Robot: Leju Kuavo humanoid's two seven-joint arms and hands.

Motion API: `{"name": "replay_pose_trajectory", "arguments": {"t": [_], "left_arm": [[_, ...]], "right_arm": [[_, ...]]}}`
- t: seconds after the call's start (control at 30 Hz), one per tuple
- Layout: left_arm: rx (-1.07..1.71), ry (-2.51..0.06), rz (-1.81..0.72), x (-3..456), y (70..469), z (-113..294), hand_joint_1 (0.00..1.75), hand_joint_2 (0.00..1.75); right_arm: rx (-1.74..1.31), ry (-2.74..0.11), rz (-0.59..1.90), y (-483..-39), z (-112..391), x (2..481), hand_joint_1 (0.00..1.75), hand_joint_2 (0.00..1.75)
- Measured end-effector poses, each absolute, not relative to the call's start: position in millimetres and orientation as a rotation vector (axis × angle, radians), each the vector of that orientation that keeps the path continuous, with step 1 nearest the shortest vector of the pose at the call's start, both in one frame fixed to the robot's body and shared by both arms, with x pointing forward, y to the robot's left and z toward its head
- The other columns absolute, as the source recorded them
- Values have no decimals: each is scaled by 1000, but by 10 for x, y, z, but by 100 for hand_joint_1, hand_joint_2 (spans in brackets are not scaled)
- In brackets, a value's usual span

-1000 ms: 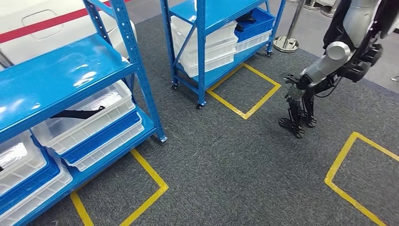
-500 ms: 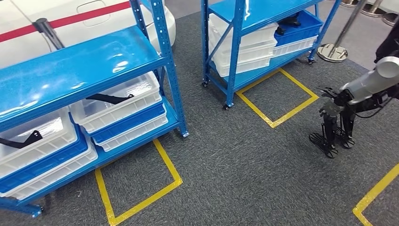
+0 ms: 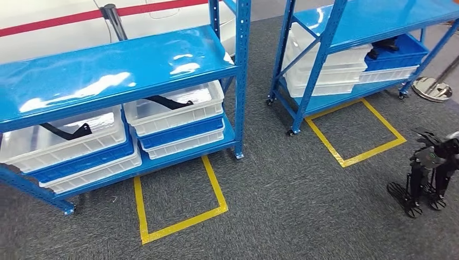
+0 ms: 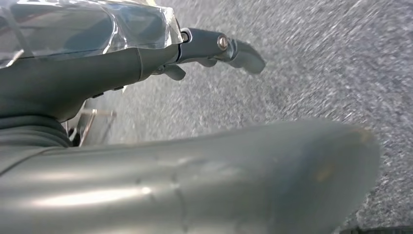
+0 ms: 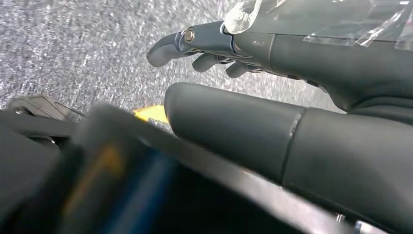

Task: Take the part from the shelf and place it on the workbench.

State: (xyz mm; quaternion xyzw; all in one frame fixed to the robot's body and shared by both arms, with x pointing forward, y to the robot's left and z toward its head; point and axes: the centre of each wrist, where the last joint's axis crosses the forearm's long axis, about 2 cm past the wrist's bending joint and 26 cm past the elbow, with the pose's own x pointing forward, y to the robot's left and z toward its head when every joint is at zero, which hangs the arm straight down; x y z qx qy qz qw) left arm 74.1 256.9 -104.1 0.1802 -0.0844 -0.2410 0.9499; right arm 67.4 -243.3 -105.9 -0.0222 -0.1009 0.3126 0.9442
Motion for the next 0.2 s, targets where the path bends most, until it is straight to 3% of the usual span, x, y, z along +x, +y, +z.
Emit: {"name": "replay_pose_trajectory", "arguments": {"t": [0.1, 0.17, 0.2], "left_arm": [[366, -171, -490, 738, 2569, -1041, 0, 0], [367, -171, -489, 744, 2571, -1040, 0, 87], [367, -172, -489, 746, 2571, -1040, 0, 116]], "right_arm": [[-46, -203, 637, -2439, -1061, 668, 0, 0], [-45, -200, 638, -2442, -1062, 660, 0, 0], [-45, -199, 638, -2441, -1062, 658, 0, 0]]}}
